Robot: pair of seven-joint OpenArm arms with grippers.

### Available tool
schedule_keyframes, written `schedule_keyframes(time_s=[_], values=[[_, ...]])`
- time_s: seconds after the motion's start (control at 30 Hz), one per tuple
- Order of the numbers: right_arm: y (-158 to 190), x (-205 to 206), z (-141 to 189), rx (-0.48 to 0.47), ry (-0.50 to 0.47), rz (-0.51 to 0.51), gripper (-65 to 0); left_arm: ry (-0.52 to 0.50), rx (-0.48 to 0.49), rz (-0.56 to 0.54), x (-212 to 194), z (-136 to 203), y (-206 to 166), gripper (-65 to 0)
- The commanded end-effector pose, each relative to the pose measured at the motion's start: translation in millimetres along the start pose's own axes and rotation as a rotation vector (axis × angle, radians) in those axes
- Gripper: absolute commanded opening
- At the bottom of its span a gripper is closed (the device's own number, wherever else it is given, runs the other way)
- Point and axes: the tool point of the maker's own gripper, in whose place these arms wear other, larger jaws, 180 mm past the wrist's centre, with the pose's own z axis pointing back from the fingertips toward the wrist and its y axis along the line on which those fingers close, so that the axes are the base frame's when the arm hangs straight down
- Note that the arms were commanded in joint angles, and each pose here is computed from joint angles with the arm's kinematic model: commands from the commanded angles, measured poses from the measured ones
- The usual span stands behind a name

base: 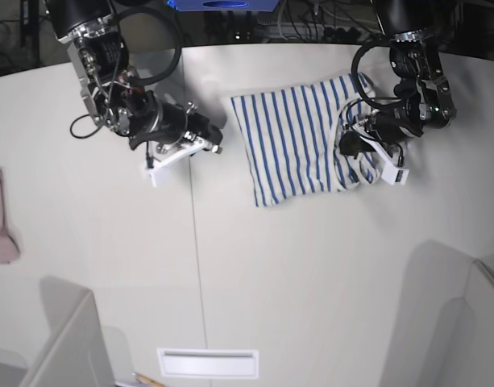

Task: Fold the T-shirt properly
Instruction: 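Release the folded shirt and pull the right gripper back, then press and smooth the folded shirt with the left gripper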

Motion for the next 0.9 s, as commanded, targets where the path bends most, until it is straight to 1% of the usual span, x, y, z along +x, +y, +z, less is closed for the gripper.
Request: schedule_keyframes(time_s=[0.0,0.1,0.17,0.23,0.33,0.43,0.6,0.77,0.83,0.87], values=[[2.6,8.6,6.1,0.018,-0.027,-0.001,-65.0,0.080,0.039,-0.026,-15.9,-0.7,7.6,-64.8],[-14.5,16.7,13.8,-0.002,-0.065,-0.048,-65.0,0.097,0.038,-0.073,-13.9,-0.8,5.2,-65.0],[-25.3,23.1,20.6,0.000,-0.096,-0.055,-65.0,0.116,0.035,-0.136,-6.4,-2.6,2.6,-65.0],[-43.6,30.9,29.7,-0.018,-0.136,-0.088,-65.0,0.149,0.030,-0.211,-3.6,-5.2,-1.7,-65.0],[-73.5,38.5,45.8,-0.068,-0.191,-0.160,-65.0,0.191,0.021,-0.338,4.7,-8.3,-10.4,-65.0],[-96.4,41.0,58.9,-0.109,-0.227,-0.213,-65.0,0.233,0.018,-0.464,12.6,-11.0,-17.0,-65.0],[-125.7,40.2,76.8,-0.164,-0.272,-0.280,-65.0,0.291,-0.014,-0.675,25.0,-22.4,-43.6,-65.0],[-150.2,33.6,91.8,-0.214,-0.297,-0.333,-65.0,0.340,-0.061,-0.843,24.9,-35.7,-74.1,-65.0],[-159.2,30.4,97.7,-0.235,-0.305,-0.350,-65.0,0.361,-0.057,-0.946,23.6,-41.3,-85.7,-65.0],[-161.9,29.5,99.5,-0.241,-0.308,-0.356,-65.0,0.371,-0.039,-0.998,24.0,-43.1,-86.6,-65.0]])
